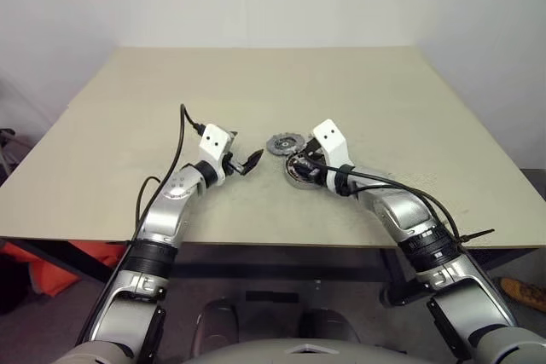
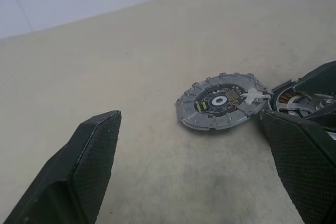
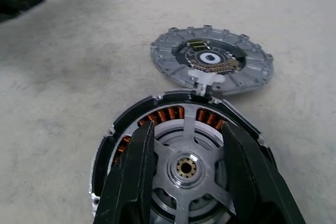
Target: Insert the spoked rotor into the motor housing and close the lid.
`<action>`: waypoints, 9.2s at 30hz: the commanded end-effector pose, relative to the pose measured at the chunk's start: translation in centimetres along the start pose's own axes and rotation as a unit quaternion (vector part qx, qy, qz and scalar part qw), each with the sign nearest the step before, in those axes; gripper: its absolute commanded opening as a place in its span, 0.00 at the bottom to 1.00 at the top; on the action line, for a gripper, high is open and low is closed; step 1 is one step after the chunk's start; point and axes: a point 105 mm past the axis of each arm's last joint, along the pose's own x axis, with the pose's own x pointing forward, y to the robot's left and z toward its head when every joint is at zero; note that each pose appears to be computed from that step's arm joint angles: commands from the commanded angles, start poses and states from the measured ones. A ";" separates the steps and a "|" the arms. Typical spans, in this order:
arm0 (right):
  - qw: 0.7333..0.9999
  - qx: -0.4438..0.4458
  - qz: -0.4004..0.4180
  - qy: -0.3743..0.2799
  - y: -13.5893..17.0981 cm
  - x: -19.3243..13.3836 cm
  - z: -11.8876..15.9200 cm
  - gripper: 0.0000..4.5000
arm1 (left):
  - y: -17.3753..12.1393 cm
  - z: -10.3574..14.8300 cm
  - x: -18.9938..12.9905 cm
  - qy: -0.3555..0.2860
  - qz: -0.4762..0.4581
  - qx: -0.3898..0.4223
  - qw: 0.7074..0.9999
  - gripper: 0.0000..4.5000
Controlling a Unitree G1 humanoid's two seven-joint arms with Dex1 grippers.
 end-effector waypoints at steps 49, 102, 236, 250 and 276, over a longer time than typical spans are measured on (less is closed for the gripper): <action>0.642 -0.662 0.365 0.123 -2.3 -3.0 1.6 0.77 | 0.9 1.8 -0.1 -0.037 0.028 0.016 0.999 1.00; 0.962 0.138 0.175 0.157 3.3 1.3 8.7 0.00 | 2.0 0.8 -2.7 -0.024 0.077 0.016 0.997 1.00; 0.709 -0.604 0.256 0.258 -11.1 -7.5 2.2 0.42 | 1.4 1.0 -1.6 -0.029 0.061 0.008 0.998 1.00; 0.713 -0.590 0.269 0.266 -10.4 -6.3 0.9 0.42 | 1.4 0.9 -1.8 -0.028 0.063 0.009 0.998 1.00; 0.720 -0.577 0.279 0.268 -9.6 -5.9 1.0 0.00 | 1.7 0.8 -2.1 -0.026 0.070 0.009 0.997 1.00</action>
